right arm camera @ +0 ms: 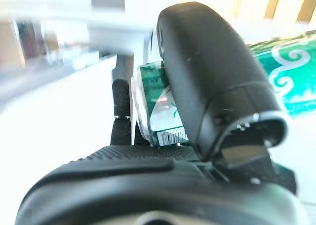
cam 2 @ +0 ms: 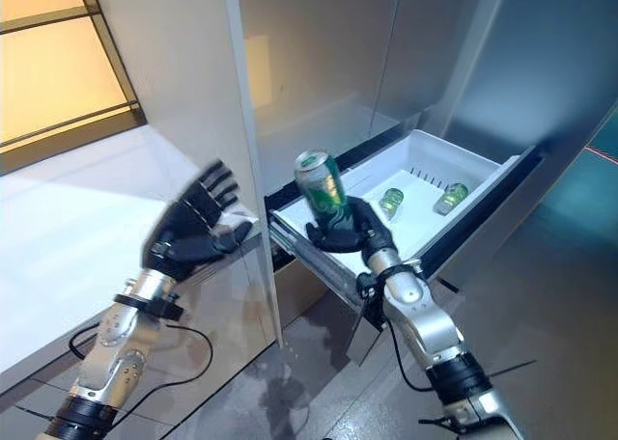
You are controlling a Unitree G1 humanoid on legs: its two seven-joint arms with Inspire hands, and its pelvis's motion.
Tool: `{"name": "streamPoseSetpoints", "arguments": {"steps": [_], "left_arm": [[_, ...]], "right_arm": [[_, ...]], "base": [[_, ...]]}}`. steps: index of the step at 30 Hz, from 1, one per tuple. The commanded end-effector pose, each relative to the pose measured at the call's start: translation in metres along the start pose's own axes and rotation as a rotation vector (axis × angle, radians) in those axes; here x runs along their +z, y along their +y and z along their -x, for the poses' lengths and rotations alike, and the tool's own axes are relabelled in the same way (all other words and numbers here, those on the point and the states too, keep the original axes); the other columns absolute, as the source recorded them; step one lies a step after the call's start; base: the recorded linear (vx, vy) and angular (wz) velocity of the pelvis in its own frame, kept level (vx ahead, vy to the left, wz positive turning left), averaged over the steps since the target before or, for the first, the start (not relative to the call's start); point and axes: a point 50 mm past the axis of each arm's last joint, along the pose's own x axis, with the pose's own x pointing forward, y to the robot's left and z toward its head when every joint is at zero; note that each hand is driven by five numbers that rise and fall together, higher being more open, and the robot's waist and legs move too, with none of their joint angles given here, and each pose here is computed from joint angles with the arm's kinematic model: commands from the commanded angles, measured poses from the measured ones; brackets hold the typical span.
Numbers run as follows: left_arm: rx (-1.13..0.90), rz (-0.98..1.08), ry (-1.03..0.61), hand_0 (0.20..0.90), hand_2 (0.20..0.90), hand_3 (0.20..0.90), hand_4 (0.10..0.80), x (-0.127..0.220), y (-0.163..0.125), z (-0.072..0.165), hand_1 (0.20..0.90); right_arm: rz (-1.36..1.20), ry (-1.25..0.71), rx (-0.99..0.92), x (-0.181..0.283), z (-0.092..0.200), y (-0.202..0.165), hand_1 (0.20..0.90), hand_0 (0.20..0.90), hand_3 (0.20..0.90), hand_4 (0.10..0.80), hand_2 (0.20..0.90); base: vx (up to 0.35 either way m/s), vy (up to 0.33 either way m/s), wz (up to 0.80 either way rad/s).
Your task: Put drinks into fridge and close the fridge
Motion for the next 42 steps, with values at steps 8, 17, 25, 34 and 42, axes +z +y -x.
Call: {"name": "streamPoseSetpoints", "arguments": {"steps": [8, 17, 25, 34, 42], "left_arm": [[-0.349, 0.270, 0.236, 0.900, 0.900, 0.900, 0.800, -0.033, -0.026, 0.024, 0.900], [-0.280, 0.165, 0.547, 0.900, 0.900, 0.900, 0.800, -0.076, -0.008, 0.059, 0.900], [0.065, 0.065, 0.758, 0.900, 0.900, 0.900, 0.800, -0.118, 0.036, 0.101, 0.900], [0.278, 0.015, 0.870, 0.900, 0.900, 0.900, 0.800, -0.139, 0.063, 0.137, 0.900], [0.318, -0.012, 0.903, 0.900, 0.900, 0.900, 0.800, -0.134, 0.079, 0.131, 0.900]], "right_arm": [[0.133, -0.330, -0.531, 0.125, -0.025, -0.148, 0.300, 0.300, 0.200, 0.100, 0.300], [0.243, -0.222, -0.691, 0.150, -0.017, -0.198, 0.300, 0.300, 0.200, 0.100, 0.300], [0.224, -0.148, -0.742, 0.153, -0.014, -0.209, 0.300, 0.300, 0.200, 0.100, 0.300], [0.257, -0.015, -0.726, 0.140, -0.014, -0.213, 0.300, 0.300, 0.200, 0.100, 0.300], [0.411, 0.205, -0.642, 0.128, -0.014, -0.216, 0.300, 0.300, 0.200, 0.100, 0.300]], "base": [[0.062, -0.009, 0.22], [-0.082, -0.015, 0.13], [-0.104, -0.041, 0.08], [-0.074, -0.032, 0.03], [-0.026, -0.003, 0.00]]}}
